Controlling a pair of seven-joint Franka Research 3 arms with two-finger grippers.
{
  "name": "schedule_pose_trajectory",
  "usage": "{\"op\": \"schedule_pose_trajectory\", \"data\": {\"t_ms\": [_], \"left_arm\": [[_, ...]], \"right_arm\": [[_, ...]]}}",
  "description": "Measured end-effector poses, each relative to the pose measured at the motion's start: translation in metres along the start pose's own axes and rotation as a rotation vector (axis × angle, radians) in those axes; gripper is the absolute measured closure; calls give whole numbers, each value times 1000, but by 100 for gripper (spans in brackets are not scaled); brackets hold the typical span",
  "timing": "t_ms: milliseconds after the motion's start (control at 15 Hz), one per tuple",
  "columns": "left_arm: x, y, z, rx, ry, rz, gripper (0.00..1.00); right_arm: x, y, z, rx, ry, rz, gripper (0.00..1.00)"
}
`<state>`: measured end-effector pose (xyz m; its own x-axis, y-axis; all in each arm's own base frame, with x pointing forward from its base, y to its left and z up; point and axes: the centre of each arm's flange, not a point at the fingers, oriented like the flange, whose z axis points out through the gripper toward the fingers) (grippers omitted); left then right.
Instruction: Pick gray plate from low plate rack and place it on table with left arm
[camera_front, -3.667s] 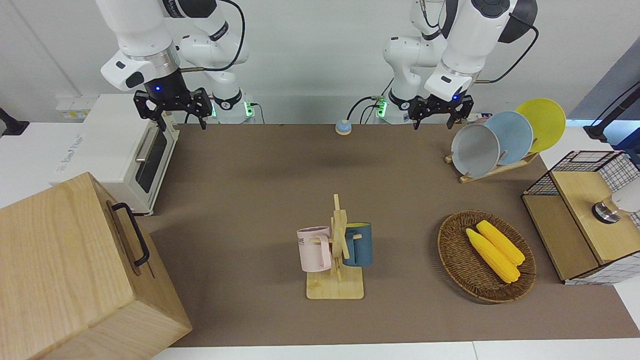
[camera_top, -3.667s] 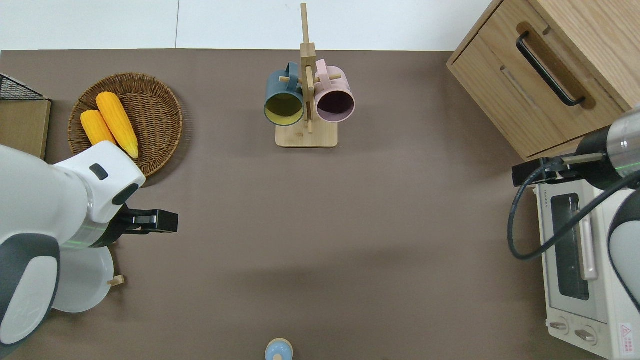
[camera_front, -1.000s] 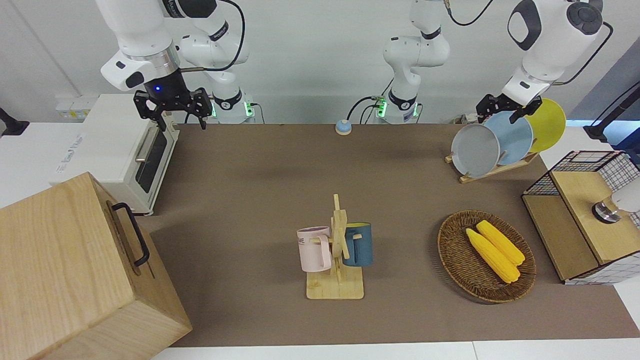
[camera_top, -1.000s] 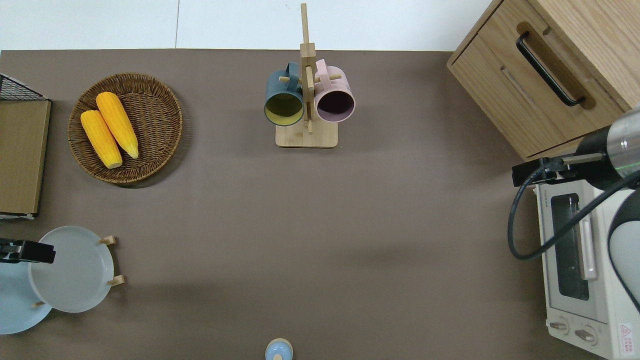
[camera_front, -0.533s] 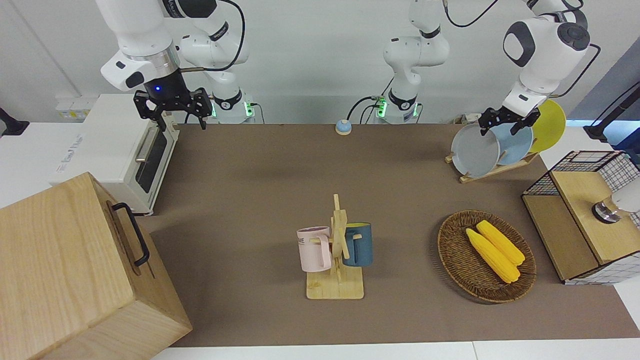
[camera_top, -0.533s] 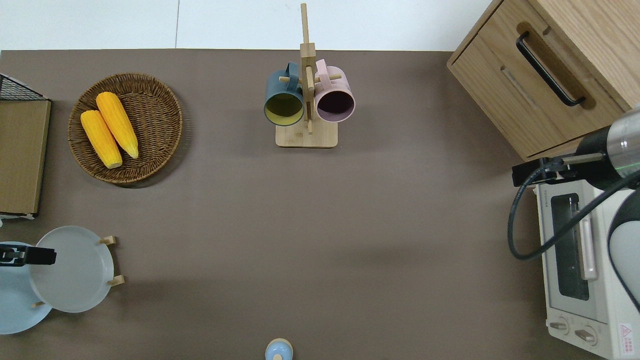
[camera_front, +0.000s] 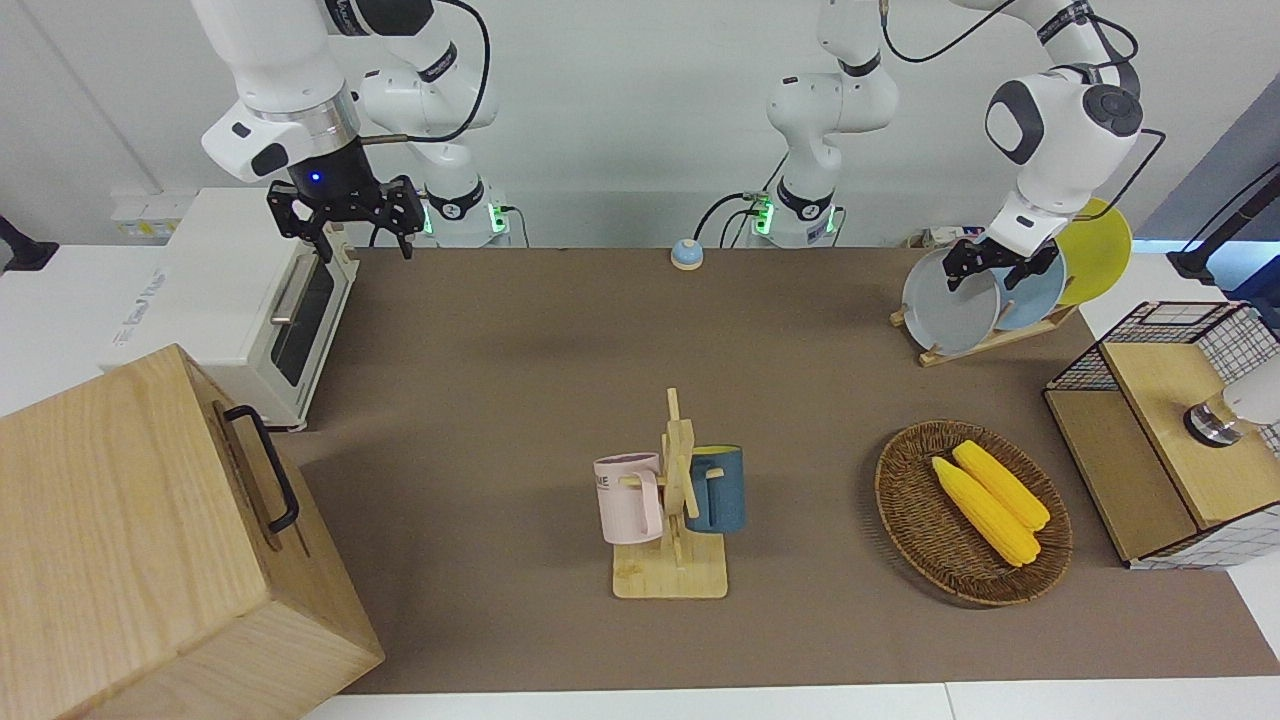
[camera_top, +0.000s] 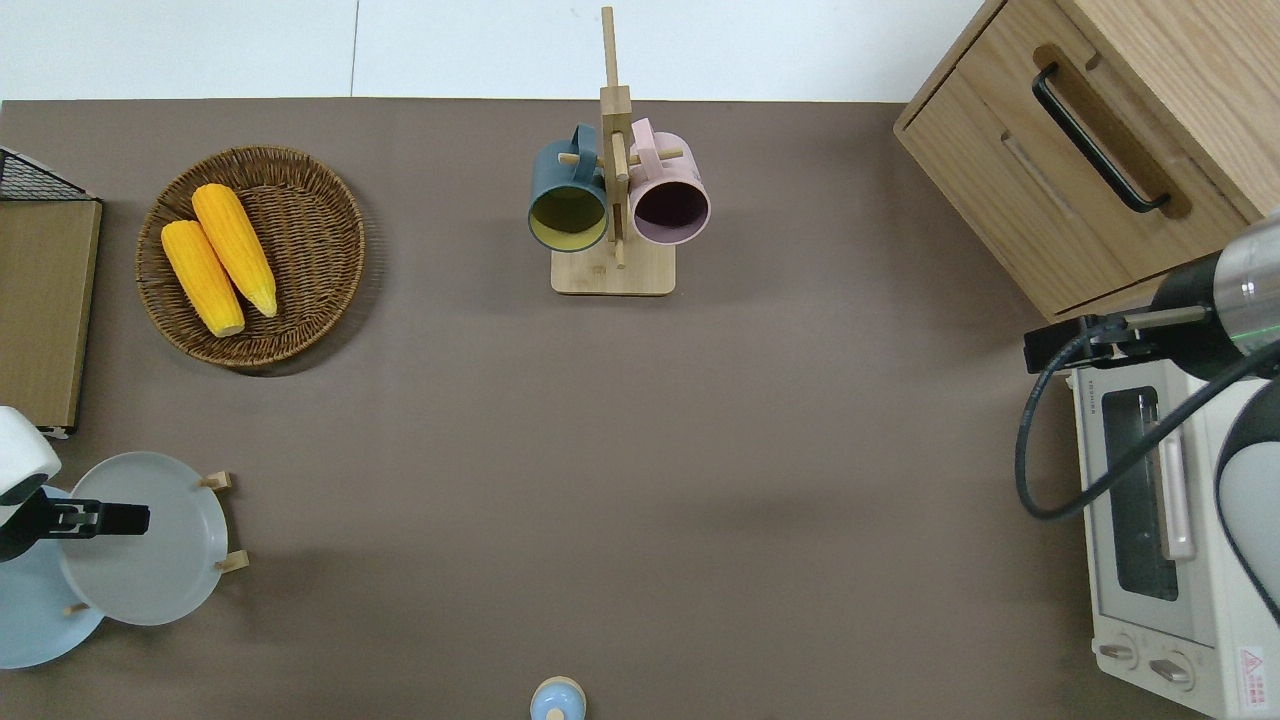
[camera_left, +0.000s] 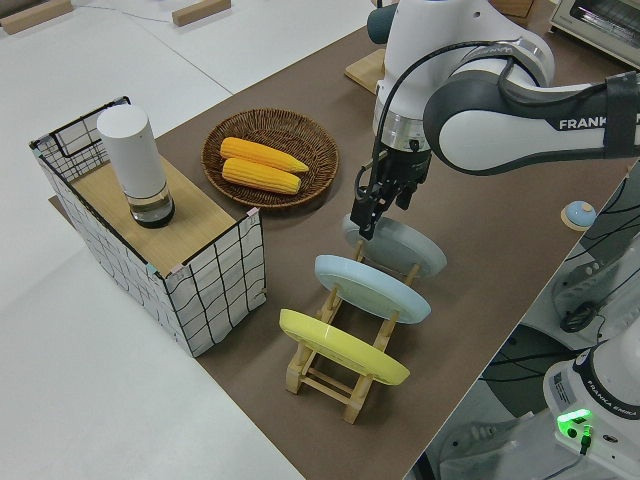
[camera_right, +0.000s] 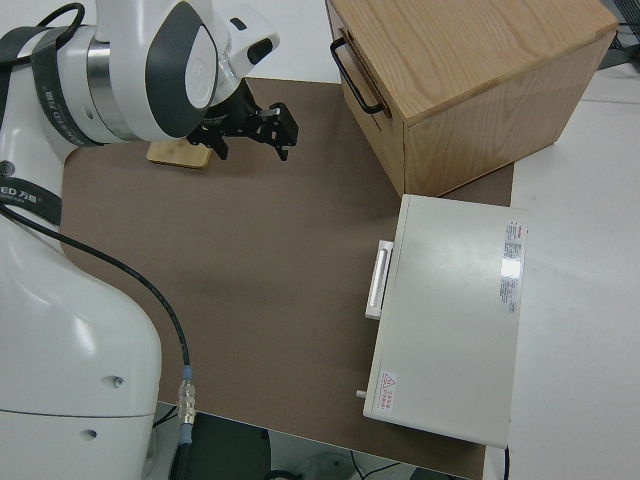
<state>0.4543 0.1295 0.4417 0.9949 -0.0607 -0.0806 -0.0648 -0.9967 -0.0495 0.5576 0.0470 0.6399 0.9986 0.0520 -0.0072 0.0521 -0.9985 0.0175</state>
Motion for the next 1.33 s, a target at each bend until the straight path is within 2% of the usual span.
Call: {"op": "schedule_pose_trajectory", "data": {"t_ms": [267,400,467,600,867,1000,1333], "left_arm": [[-2,1,9,-2,1,1,2],[-2,0,9,-2,0,-2,14],[-3,0,10,-2,0,-2,14],[-3,0,10,-2,0,-2,29],[-3,-1,10,-2,1,-3,76],[-3,-2,7,-1,10,-7,91],[-3,-2,7,-1,11,-9,91]], "right_arm": [[0,0,0,0,0,0,1],[0,0,0,0,0,0,1],[0,0,0,0,0,0,1],[0,0,0,0,0,0,1],[0,0,0,0,0,0,1],[0,0,0,0,0,0,1],[0,0,0,0,0,0,1]]}}
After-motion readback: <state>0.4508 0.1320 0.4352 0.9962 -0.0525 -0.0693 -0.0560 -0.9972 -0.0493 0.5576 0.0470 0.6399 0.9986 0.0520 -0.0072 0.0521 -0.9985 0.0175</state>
